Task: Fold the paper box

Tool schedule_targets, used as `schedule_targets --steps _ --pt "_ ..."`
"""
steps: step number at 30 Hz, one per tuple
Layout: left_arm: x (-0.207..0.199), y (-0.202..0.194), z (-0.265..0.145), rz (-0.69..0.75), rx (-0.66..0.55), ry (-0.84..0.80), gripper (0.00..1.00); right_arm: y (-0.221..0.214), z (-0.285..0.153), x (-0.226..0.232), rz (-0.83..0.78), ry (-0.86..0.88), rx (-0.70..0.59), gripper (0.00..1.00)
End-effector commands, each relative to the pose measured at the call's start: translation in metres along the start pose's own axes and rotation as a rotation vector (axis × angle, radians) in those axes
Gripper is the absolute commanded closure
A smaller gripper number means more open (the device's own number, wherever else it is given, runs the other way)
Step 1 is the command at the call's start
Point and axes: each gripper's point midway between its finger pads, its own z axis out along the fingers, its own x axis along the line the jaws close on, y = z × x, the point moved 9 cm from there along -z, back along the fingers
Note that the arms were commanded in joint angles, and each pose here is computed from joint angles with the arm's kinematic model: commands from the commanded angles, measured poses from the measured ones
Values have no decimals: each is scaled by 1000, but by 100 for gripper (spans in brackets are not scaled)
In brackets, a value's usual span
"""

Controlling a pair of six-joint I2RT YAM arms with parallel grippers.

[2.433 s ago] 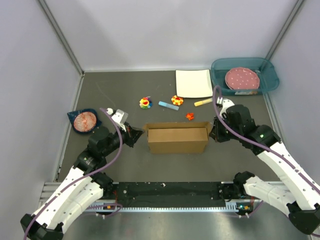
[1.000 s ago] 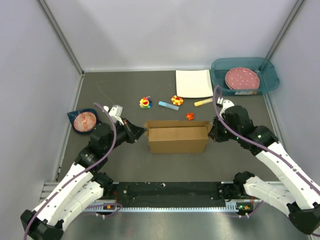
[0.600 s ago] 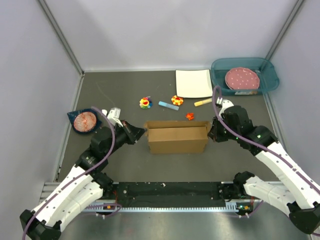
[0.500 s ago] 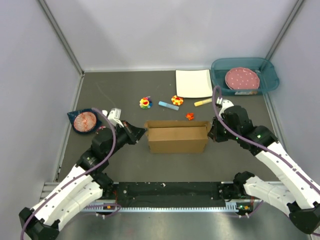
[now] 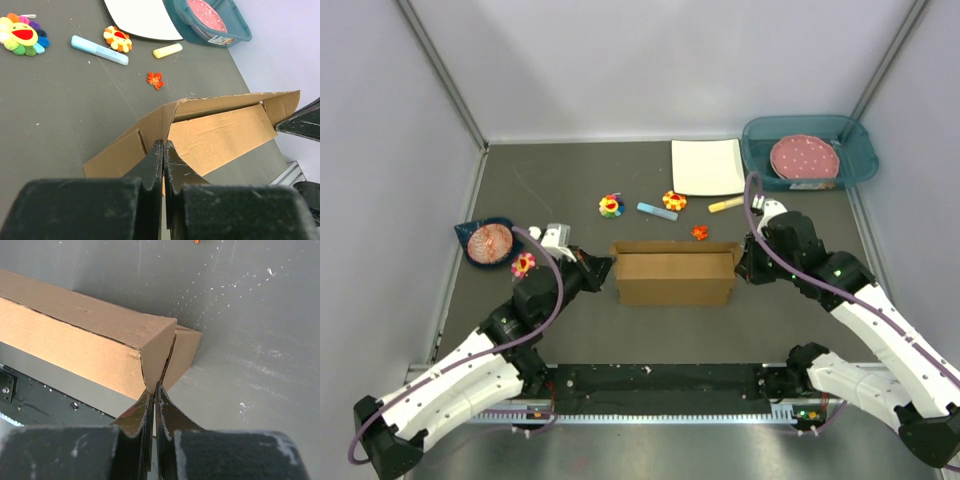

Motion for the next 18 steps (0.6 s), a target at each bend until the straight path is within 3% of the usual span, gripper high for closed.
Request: schedule_targets --steps 1,10,18 --pt "13 -18 -1 99 60 23 100 -29 7 -7 -4 -39 164 100" --pt "24 -15 -4 217 6 69 100 -29 7 -8 -7 -40 165 100" --pt "26 -24 -2 211 29 58 100 -29 7 -7 -7 -41 168 100"
